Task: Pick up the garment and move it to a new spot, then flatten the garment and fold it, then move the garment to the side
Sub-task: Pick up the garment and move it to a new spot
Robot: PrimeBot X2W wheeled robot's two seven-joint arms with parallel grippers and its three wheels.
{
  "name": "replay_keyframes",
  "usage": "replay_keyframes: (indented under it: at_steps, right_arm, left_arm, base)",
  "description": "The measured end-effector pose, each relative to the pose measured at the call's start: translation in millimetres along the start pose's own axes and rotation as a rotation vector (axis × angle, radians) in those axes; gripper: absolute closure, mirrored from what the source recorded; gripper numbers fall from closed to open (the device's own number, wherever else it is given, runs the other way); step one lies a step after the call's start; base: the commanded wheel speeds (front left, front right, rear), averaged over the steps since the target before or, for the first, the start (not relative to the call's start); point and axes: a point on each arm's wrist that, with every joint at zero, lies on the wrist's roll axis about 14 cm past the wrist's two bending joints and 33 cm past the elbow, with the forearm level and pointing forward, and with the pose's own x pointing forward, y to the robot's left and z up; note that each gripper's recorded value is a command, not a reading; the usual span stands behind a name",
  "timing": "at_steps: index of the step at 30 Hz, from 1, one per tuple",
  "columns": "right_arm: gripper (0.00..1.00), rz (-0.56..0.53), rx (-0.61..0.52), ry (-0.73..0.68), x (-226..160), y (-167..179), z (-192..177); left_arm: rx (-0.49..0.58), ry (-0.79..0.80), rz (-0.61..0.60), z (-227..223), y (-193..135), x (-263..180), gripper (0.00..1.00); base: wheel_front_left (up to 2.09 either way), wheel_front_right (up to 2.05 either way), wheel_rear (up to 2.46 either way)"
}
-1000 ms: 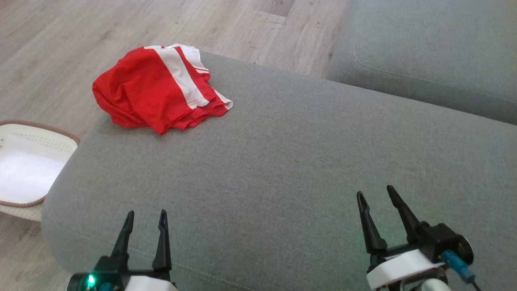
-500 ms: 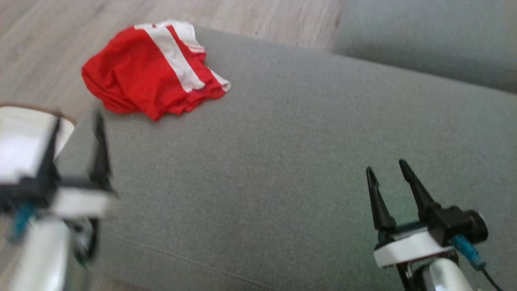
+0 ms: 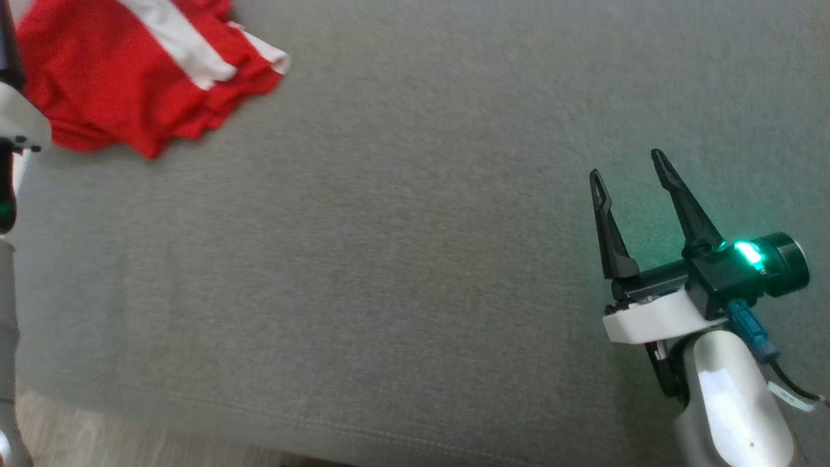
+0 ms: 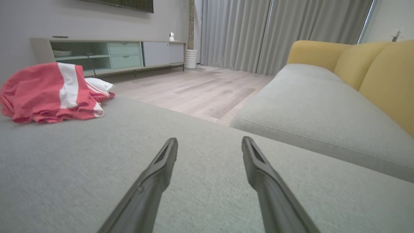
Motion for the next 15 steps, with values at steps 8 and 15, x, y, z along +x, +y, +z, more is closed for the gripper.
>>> replay_keyframes:
  at_steps: [8, 15]
  right_arm:
    - [0.0, -0.087, -0.028, 0.108, -13, -35, -40]
    - [0.0, -0.139, -0.036, 0.164, -21, -57, -63]
  left_arm:
    - [0.098, 0.263, -0.063, -78, -32, 51, 0.0]
    - [0.11, 0.416, -0.063, -123, -43, 77, 0.0]
  base:
    - [0.0, 0.0, 0.0]
    - [0.0, 0.0, 0.0]
